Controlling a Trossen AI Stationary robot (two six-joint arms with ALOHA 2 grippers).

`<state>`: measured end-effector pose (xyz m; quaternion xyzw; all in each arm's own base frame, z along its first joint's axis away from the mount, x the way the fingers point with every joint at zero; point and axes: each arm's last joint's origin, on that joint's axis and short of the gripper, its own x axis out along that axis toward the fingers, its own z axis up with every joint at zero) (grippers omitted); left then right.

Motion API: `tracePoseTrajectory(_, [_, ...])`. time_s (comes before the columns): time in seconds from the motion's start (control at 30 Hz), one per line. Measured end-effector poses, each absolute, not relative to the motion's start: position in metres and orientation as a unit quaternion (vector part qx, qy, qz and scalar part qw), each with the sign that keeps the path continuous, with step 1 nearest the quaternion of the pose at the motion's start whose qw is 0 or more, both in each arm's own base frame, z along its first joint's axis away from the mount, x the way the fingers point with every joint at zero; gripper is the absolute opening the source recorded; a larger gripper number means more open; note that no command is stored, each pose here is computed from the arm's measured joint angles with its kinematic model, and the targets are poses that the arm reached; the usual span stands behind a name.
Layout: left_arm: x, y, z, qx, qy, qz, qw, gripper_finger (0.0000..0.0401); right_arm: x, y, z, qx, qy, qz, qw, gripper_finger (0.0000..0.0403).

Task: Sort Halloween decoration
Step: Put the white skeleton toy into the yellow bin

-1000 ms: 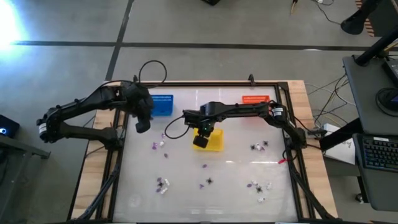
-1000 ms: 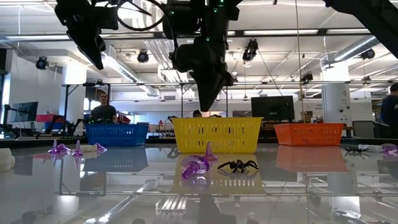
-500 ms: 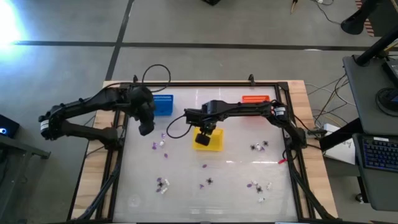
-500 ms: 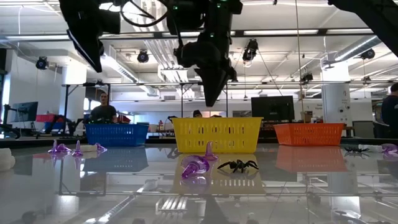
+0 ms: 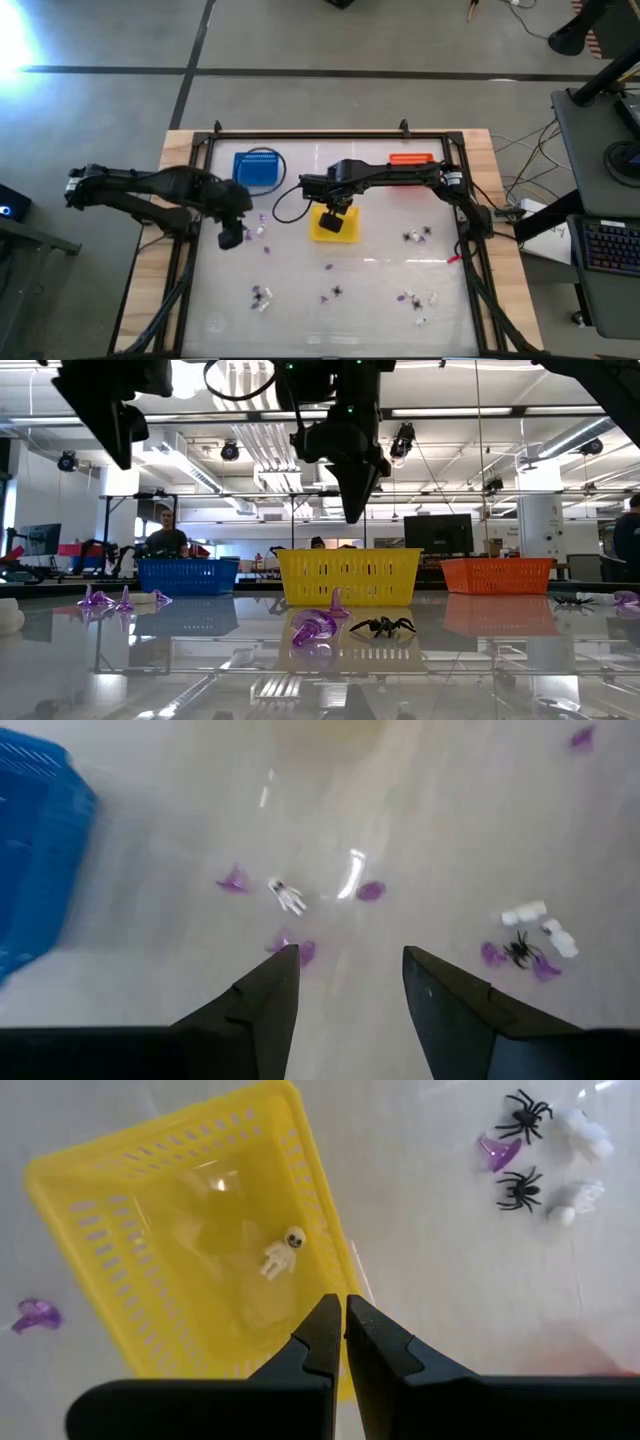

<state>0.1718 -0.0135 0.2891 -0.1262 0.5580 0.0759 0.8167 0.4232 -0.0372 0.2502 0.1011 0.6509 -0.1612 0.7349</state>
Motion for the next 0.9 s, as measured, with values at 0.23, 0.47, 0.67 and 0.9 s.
tracePoseTrajectory(0.23, [0.17,-0.02,0.289,-0.123,0.558,0.066,0.818,0.0162,0.423,-0.028,0.253,0.104,0.655,-0.145,0.735,0.0013])
tracePoseTrajectory(0.47, [0.169,-0.023,0.282,-0.151,0.564,0.087,0.807,0.0162,0.415,-0.015,0.252,0.113,0.684,-0.161,0.703,0.0055])
tracePoseTrajectory(0.67, [0.171,-0.024,0.255,-0.18,0.563,0.109,0.799,0.0162,0.412,-0.015,0.264,0.158,0.667,-0.214,0.696,0.0105])
tracePoseTrajectory(0.9, [0.171,-0.024,0.22,-0.246,0.573,0.171,0.763,0.0162,0.412,-0.012,0.282,0.19,0.646,-0.23,0.703,0.013])
